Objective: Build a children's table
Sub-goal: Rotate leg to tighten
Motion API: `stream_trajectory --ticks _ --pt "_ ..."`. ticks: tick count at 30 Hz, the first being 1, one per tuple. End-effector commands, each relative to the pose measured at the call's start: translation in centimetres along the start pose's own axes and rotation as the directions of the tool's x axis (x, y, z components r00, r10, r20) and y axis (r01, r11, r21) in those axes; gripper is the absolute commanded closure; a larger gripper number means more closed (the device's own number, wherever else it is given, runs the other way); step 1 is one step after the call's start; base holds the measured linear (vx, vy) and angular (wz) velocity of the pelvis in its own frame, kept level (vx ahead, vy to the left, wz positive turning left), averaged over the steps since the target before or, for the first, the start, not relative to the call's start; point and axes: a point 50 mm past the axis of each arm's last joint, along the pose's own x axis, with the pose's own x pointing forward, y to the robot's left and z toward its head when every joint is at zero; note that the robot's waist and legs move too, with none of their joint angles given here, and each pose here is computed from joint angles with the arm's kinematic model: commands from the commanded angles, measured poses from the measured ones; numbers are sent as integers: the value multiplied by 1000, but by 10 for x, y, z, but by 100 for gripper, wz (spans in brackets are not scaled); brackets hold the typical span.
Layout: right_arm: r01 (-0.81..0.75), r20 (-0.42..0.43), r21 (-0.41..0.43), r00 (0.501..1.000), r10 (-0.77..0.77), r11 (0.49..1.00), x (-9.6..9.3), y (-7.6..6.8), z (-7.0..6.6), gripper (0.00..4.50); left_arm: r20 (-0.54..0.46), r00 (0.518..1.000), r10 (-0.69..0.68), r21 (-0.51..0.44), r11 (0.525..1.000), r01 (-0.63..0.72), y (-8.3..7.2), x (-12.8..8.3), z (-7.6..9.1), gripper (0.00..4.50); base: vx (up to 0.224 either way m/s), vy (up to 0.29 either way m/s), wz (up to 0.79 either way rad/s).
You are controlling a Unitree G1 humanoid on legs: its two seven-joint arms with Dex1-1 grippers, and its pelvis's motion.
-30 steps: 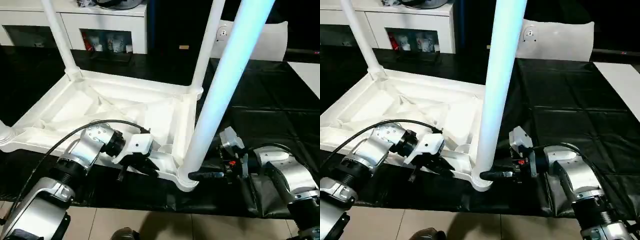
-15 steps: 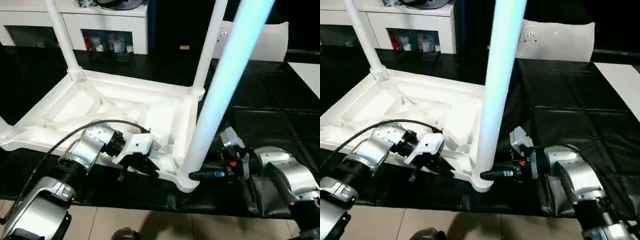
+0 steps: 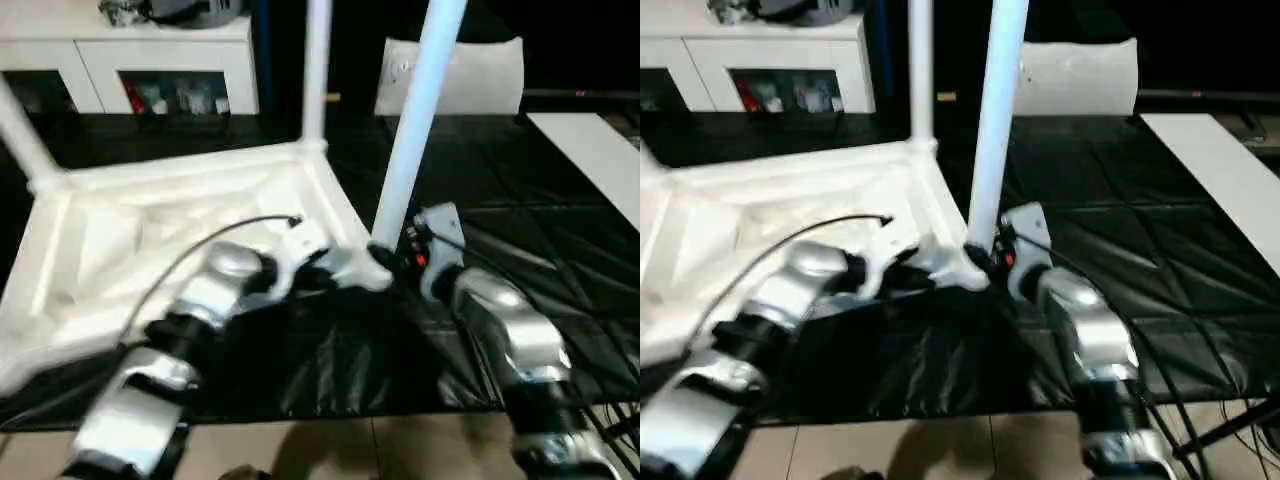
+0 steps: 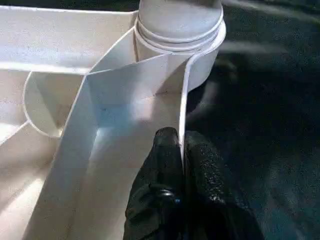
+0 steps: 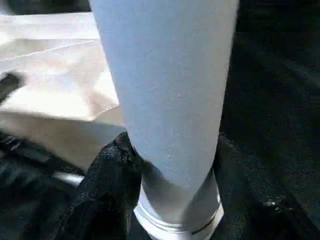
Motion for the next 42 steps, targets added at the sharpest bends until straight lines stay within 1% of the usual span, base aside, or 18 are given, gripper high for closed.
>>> stream_trajectory --ticks 1,2,4,8,13,15,16,17,19,23,26,29,30,34,36,38,39,42 --pt "-153 -99 49 983 157 987 18 43 -23 256 148 989 22 -16 1000 -20 -16 18 32 450 0 0 0" --pt "-155 -85 58 984 159 986 18 43 -22 256 151 988 23 -17 1000 -21 -16 18 32 450 0 0 0" --pt "-153 -55 84 986 158 985 19 44 -20 202 149 988 29 -15 1000 -27 -18 17 31 450 0 0 0" --pt "-165 14 77 986 164 983 12 40 -15 169 134 991 28 31 999 -32 -12 7 25 450 0 0 0" --pt "-184 59 -12 981 184 983 -1 27 -12 129 99 995 0 76 997 -7 -4 -6 15 450 0 0 0" --pt "-215 100 -57 970 219 975 -10 20 -10 102 88 995 -49 133 990 37 -4 -12 10 450 0 0 0" --pt "-216 103 -60 970 221 975 -10 20 -10 99 88 995 -52 136 990 40 -4 -13 10 450 0 0 0" --pt "-240 105 -95 963 250 966 -17 13 -8 99 71 991 -109 191 977 94 -4 -17 6 450 0 0 0" --pt "-268 90 -127 956 280 955 -22 10 -8 80 47 989 -139 204 971 127 -4 -20 3 450 0 0 0" --pt "-335 39 -227 935 352 914 -34 1 -10 80 9 964 -266 263 931 254 -7 -27 1 450 0 0 0" --pt "-489 -26 -252 866 500 835 -47 -2 -13 80 -39 941 -336 305 893 332 -6 -33 -1 450 0 0 0" --pt "-582 -71 -227 810 582 781 -56 -5 -15 80 -75 921 -382 330 862 384 -6 -37 -2 450 0 0 0" --pt "-628 -92 -202 776 624 751 -61 -7 -15 80 -101 905 -413 344 839 421 -6 -40 -3 450 0 0 0" --pt "-677 -121 -179 735 667 714 -65 -10 -15 114 -132 876 -463 353 804 478 -8 -43 -5 450 0 0 0" --pt "-701 -140 -169 712 688 692 -66 -12 -15 138 -159 851 -501 356 775 522 -11 -45 -7 450 0 0 0" --pt "-739 -158 -146 674 721 658 -68 -12 -15 138 -182 822 -540 360 741 567 -13 -47 -9 450 0 0 0" --pt "-754 -161 -136 657 736 643 -68 -11 -15 160 -194 807 -558 362 723 588 -15 -47 -9 450 0 0 0" --pt "-772 -163 -124 635 755 623 -68 -10 -14 178 -218 779 -588 369 689 624 -19 -47 -11 450 0 0 0"
